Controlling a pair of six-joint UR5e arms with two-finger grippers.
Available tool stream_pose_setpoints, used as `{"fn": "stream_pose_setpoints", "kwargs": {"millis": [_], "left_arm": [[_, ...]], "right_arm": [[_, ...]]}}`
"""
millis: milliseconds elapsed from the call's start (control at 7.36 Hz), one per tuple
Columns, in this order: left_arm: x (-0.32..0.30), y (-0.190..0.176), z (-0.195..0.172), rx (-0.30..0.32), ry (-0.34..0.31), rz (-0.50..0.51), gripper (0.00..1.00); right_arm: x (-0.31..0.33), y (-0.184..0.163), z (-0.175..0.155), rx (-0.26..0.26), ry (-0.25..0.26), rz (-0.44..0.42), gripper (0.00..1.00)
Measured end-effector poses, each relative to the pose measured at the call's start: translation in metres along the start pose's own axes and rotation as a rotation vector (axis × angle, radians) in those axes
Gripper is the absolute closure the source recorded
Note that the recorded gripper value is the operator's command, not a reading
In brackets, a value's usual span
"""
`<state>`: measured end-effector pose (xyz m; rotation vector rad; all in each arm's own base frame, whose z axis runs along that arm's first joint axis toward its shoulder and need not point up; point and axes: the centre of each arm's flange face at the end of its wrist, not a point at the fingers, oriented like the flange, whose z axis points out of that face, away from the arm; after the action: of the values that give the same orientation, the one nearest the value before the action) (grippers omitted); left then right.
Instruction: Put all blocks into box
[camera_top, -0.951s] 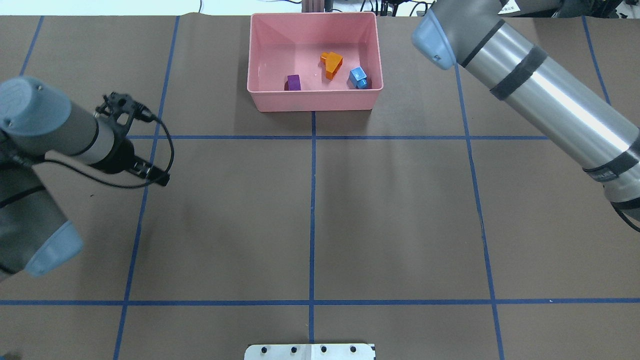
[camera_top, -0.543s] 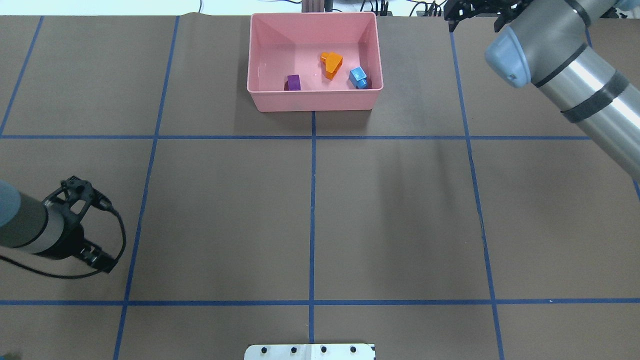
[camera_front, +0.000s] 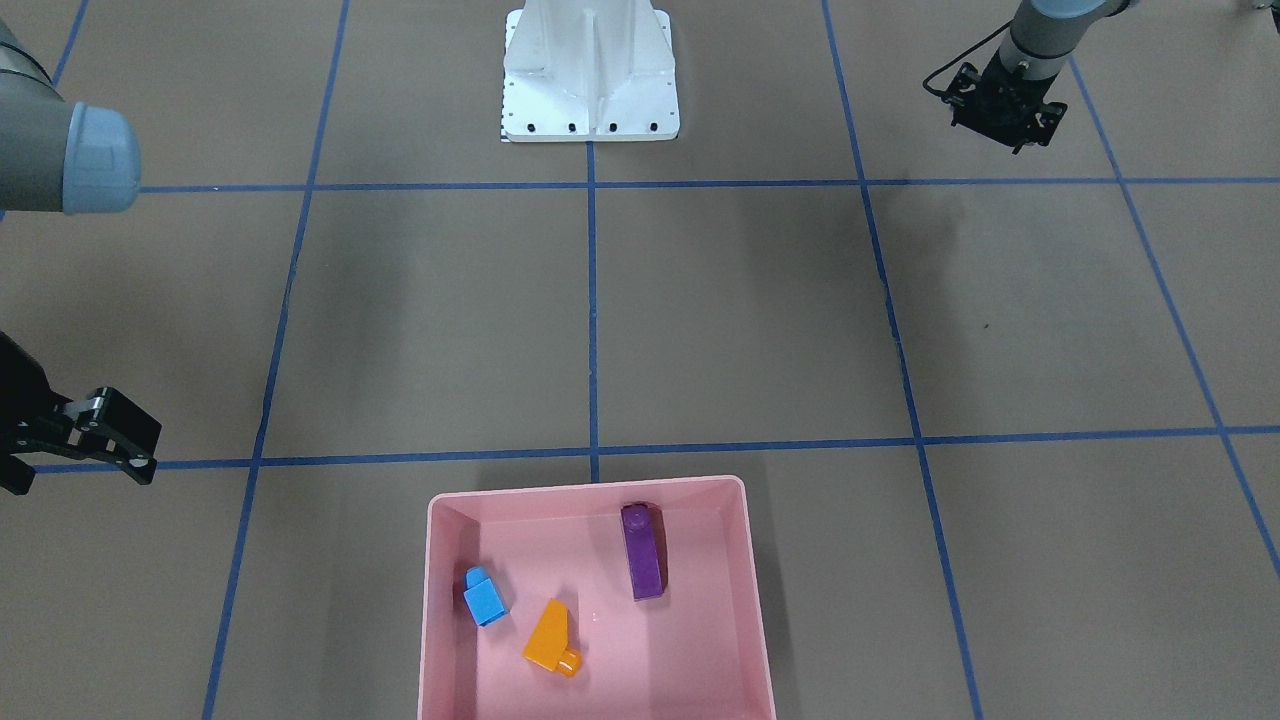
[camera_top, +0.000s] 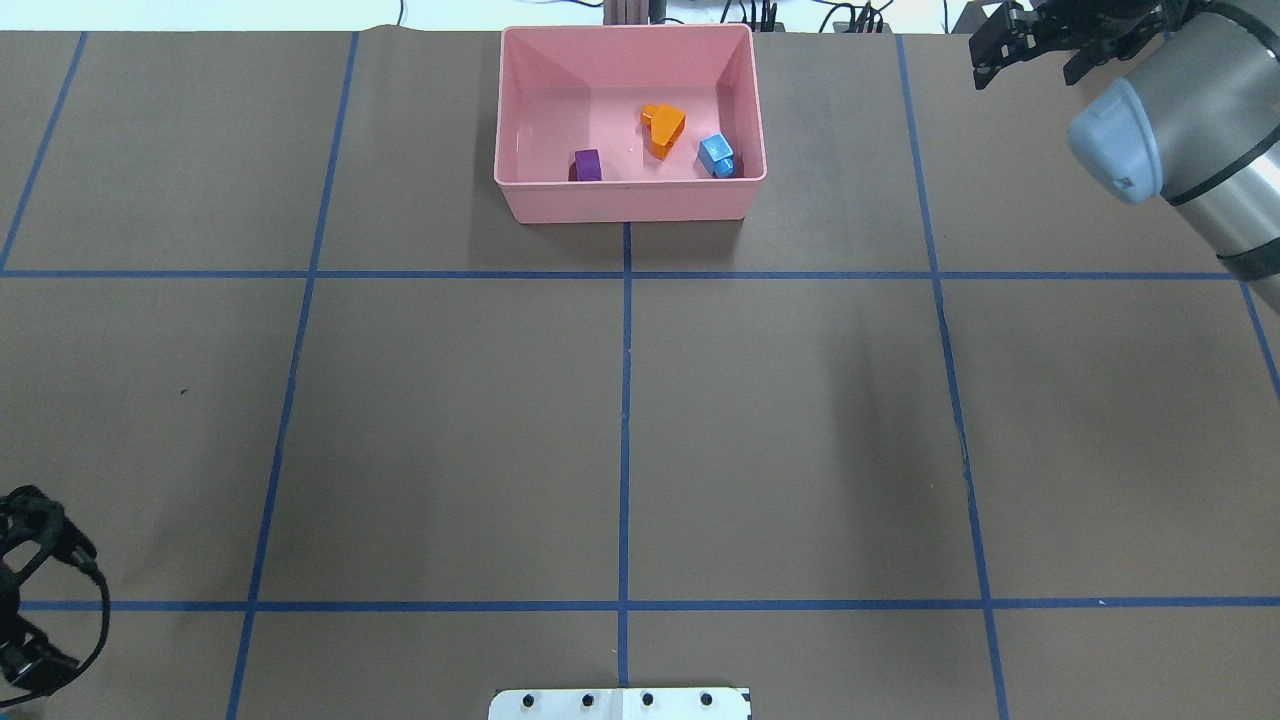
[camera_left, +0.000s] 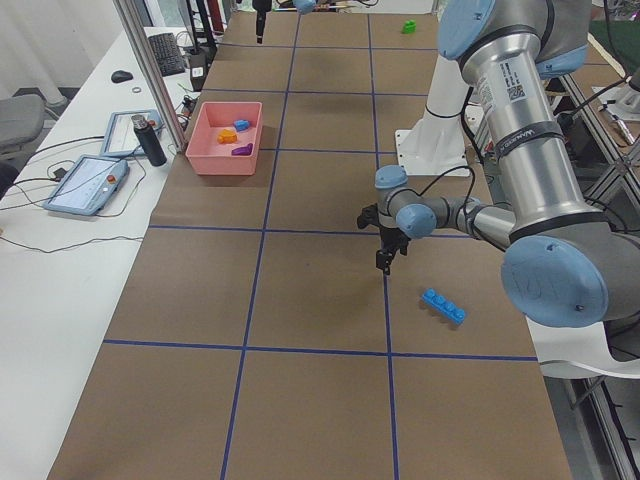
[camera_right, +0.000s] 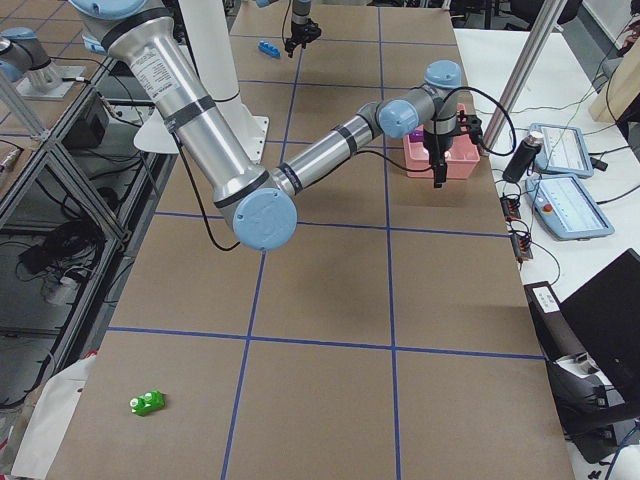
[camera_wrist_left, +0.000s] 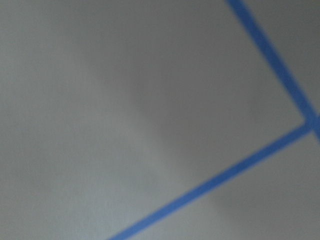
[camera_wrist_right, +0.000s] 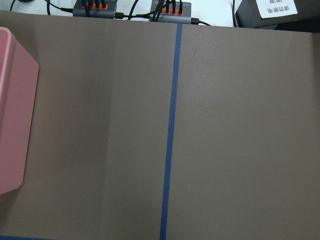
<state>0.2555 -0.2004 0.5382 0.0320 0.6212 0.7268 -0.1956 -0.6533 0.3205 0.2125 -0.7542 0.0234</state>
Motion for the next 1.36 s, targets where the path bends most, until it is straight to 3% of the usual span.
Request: {"fn": "stream_pose_setpoints", "kwargs": {"millis": [272, 679, 815, 1087, 1223, 1358], "left_arm": [[0.008, 0.039, 0.019, -0.081, 0.006, 0.013, 0.00], [0.034, 0.062, 0.057, -0.164, -0.028, 0.020, 0.01], [0.035, 0.064, 0.068, -0.176, -0.037, 0.026, 0.13], [0.038, 0.064, 0.081, -0.188, -0.042, 0.038, 0.82], [0.038, 0.064, 0.083, -0.192, -0.043, 0.041, 1.00], [0.038, 0.064, 0.084, -0.193, -0.043, 0.042, 1.00]], "right_arm": [[0.007, 0.005, -0.003, 0.002, -0.003, -0.008, 0.00], [0.007, 0.009, -0.007, 0.008, -0.005, -0.013, 0.00], [0.007, 0.009, -0.007, 0.009, -0.006, -0.013, 0.00], [0.007, 0.010, -0.008, 0.011, -0.006, -0.014, 0.00], [0.007, 0.010, -0.008, 0.012, -0.006, -0.014, 0.00], [0.006, 0.010, -0.009, 0.013, -0.007, -0.015, 0.00]]}}
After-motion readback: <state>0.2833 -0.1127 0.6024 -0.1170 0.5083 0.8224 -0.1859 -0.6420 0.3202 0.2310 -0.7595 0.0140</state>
